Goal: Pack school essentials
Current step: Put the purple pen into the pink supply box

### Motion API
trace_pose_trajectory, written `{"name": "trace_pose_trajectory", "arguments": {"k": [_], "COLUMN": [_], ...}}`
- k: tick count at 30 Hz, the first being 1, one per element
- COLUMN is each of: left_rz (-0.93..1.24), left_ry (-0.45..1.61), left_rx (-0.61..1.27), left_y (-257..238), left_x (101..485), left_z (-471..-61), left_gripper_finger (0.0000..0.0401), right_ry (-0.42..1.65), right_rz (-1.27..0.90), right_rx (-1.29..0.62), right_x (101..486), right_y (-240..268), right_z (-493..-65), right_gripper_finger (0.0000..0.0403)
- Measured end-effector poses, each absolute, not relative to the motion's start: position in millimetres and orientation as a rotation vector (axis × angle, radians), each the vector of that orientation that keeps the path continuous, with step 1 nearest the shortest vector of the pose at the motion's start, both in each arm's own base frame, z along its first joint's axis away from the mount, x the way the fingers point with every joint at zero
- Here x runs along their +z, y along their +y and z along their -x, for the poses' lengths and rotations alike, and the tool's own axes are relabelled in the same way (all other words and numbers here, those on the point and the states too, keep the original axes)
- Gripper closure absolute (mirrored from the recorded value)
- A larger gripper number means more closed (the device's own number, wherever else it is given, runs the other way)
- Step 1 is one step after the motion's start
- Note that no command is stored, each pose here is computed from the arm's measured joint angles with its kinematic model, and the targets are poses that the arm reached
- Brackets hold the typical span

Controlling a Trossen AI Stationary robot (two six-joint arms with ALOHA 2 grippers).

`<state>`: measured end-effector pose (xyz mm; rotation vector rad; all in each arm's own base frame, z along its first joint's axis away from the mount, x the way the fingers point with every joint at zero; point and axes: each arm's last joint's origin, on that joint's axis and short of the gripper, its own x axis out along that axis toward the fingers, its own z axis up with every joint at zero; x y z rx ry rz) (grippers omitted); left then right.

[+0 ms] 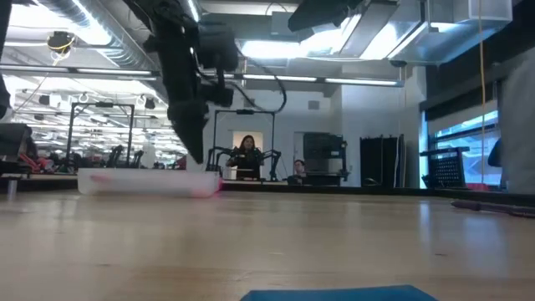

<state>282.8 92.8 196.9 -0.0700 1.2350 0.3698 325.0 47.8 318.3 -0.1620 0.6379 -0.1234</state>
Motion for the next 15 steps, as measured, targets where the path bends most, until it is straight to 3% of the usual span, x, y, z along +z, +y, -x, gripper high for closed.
{"name": "trace_pose_trajectory", "arguments": {"k": [15], "left_rz": [0.072], "left_ry": [1.083], "left_rx": [0.39], "left_y": [9], "left_x": [244], "left_z": [-266], "left_gripper_finger": [0.0004], "right_ry": [0.638], "right_rz": [0.162], "right_rx": [-0.123], "right_x": [318], "right_y": [48], "right_z": [-325], "right_gripper_finger": [0.0331]}}
